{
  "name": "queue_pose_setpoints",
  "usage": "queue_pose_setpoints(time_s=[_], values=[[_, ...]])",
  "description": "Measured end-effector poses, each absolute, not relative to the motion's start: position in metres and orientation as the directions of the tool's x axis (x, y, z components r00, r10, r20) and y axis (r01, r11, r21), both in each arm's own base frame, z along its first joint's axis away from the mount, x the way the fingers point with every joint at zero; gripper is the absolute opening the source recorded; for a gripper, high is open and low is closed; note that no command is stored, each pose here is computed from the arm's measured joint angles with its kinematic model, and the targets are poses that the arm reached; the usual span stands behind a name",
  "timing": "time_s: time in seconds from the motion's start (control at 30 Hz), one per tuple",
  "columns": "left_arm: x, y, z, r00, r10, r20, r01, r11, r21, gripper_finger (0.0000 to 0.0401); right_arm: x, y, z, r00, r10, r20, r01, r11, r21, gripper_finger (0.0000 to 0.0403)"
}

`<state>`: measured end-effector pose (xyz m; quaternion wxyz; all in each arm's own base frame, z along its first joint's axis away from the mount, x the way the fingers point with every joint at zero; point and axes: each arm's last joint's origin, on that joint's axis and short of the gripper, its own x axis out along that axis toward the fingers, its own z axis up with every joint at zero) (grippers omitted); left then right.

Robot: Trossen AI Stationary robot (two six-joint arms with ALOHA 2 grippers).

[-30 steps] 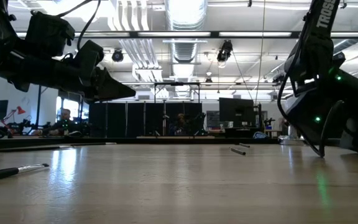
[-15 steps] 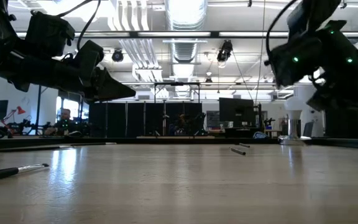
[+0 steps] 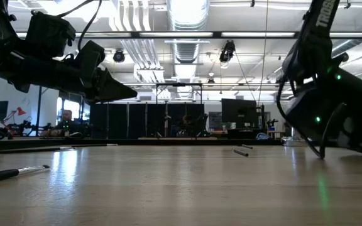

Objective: Pick & Place Makeup Brushes
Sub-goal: Put the liner brush into the makeup brush holder

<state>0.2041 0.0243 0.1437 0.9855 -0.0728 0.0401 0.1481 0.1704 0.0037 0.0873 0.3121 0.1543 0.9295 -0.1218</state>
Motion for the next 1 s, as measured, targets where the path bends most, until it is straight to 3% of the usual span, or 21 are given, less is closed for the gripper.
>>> queue_pose_setpoints(time_s=[0.17, 0.3, 0.53, 0.73, 0.9, 1.0], values=[[0.204, 0.024, 0.143, 0.952, 0.286, -0.109, -0.299, 0.945, -0.13, 0.0, 0.164, 0.005, 0.08, -0.786, 0.242, -0.569, 0.359, 0.928, -0.101, 0.0008], [0.204, 0.024, 0.143, 0.952, 0.286, -0.112, -0.299, 0.945, -0.129, 0.0, 0.166, 0.005, 0.084, -0.744, 0.249, -0.62, 0.361, 0.931, -0.059, 0.0008], [0.204, 0.024, 0.143, 0.951, 0.288, -0.114, -0.301, 0.945, -0.125, 0.0, 0.185, 0.006, 0.117, -0.526, 0.273, -0.806, 0.388, 0.92, 0.059, 0.0008], [0.204, 0.024, 0.143, 0.951, 0.289, -0.113, -0.302, 0.945, -0.125, 0.0, 0.196, 0.005, 0.16, -0.304, 0.245, -0.921, 0.484, 0.872, 0.073, 0.0008], [0.204, 0.024, 0.143, 0.951, 0.289, -0.112, -0.302, 0.945, -0.126, 0.0, 0.197, 0.018, 0.195, -0.057, 0.231, -0.971, 0.508, 0.844, 0.171, 0.001], [0.204, 0.024, 0.143, 0.951, 0.289, -0.113, -0.302, 0.945, -0.126, 0.0, 0.19, 0.037, 0.203, -0.009, 0.235, -0.972, 0.453, 0.868, 0.206, 0.0023]])
